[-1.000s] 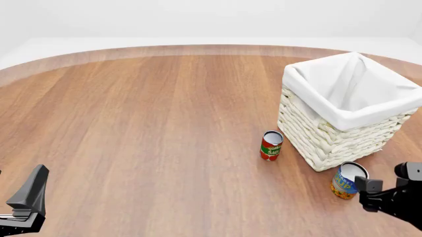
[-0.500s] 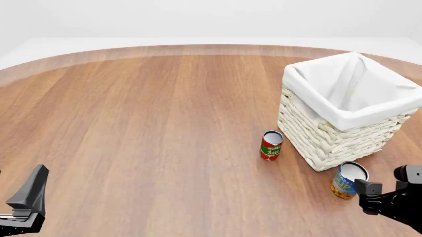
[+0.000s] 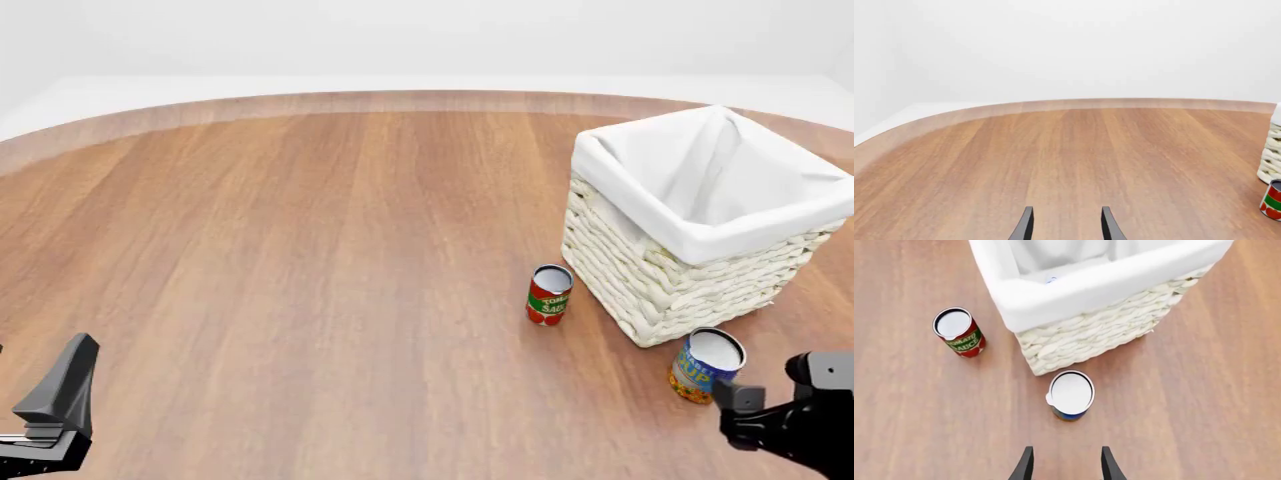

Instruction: Pick up the alphabet soup and the cream cheese box, and put them in the basket.

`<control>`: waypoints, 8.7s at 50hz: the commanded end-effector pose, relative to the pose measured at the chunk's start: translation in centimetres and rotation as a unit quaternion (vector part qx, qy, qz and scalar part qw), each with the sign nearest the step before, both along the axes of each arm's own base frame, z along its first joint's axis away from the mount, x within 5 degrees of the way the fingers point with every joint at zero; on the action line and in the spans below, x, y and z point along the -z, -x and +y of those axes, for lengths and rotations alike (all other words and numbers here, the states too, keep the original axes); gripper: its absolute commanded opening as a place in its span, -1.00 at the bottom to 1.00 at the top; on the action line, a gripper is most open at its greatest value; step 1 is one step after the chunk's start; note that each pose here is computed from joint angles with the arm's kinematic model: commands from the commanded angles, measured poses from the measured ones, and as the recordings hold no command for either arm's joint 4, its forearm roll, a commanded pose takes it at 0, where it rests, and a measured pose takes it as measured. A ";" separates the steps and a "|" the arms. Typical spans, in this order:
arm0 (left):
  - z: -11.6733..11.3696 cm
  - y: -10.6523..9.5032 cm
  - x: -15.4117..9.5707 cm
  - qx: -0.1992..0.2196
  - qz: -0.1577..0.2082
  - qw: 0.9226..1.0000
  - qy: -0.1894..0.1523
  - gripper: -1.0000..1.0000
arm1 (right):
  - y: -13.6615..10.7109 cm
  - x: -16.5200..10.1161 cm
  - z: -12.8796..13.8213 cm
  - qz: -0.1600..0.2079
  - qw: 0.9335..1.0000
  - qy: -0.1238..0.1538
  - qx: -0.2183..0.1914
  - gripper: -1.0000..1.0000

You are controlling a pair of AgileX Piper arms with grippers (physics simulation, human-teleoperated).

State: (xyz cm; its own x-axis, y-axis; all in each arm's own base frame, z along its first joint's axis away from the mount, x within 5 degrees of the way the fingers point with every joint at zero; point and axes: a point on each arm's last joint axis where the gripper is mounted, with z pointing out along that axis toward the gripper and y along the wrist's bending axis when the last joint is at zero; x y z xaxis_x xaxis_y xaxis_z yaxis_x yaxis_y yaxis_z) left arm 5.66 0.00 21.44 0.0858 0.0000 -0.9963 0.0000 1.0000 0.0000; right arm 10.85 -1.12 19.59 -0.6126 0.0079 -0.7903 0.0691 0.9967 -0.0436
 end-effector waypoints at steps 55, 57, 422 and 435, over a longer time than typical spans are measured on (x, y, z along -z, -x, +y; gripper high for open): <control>0.0 0.0 0.0 0.000 0.000 1.000 0.000 1.00 | -4.0 4.3 -1.2 0.034 0.999 0.034 -0.005 1.00; 0.0 0.0 0.0 0.000 0.000 1.000 0.000 1.00 | -4.0 4.4 -1.2 0.035 0.999 0.034 -0.005 1.00; 0.0 0.0 0.0 0.000 0.000 1.000 0.000 1.00 | -21.4 -12.9 -1.9 -0.006 0.984 0.139 -0.107 -1.00; 0.0 0.0 0.0 0.000 0.000 1.000 0.000 1.00 | -21.7 -12.1 -1.7 -0.002 0.983 0.143 -0.114 -1.00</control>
